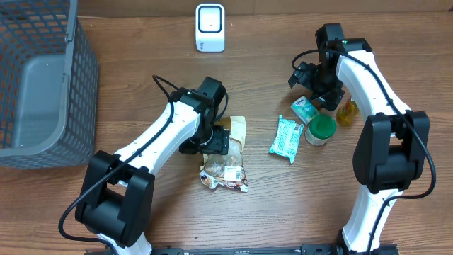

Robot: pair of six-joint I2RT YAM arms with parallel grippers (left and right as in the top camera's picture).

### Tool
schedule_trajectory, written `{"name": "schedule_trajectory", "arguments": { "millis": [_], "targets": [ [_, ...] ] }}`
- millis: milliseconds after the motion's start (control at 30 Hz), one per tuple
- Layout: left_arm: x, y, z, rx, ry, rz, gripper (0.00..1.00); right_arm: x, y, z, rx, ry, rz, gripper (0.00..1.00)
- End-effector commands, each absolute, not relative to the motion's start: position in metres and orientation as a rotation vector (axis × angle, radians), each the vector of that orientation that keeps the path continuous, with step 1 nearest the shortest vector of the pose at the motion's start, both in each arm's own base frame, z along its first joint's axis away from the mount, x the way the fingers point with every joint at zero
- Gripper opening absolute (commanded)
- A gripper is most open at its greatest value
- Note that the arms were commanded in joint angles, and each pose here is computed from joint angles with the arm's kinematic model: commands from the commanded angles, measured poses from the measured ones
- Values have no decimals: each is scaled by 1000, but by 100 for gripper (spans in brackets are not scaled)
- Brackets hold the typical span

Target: Scan the item barcode

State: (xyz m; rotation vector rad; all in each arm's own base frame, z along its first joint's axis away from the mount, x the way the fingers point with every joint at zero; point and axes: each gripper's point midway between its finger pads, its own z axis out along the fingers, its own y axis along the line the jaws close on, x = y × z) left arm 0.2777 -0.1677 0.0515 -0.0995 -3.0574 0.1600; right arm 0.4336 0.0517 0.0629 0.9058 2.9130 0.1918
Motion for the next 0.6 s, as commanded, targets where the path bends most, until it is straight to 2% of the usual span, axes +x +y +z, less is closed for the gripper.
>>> {"name": "schedule_trajectory", "arguments": {
  "millis": [0,233,567],
  "targets": [
    [275,-169,52,-52,-3031,177,87,442,51,80,887,2867,219,100],
    [299,-181,52,-13,-3120,259,93,442,51,80,887,2867,219,100],
    [314,-177,51,121,-3189,205,91,442,51,80,887,2867,219,100]
  ]
}}
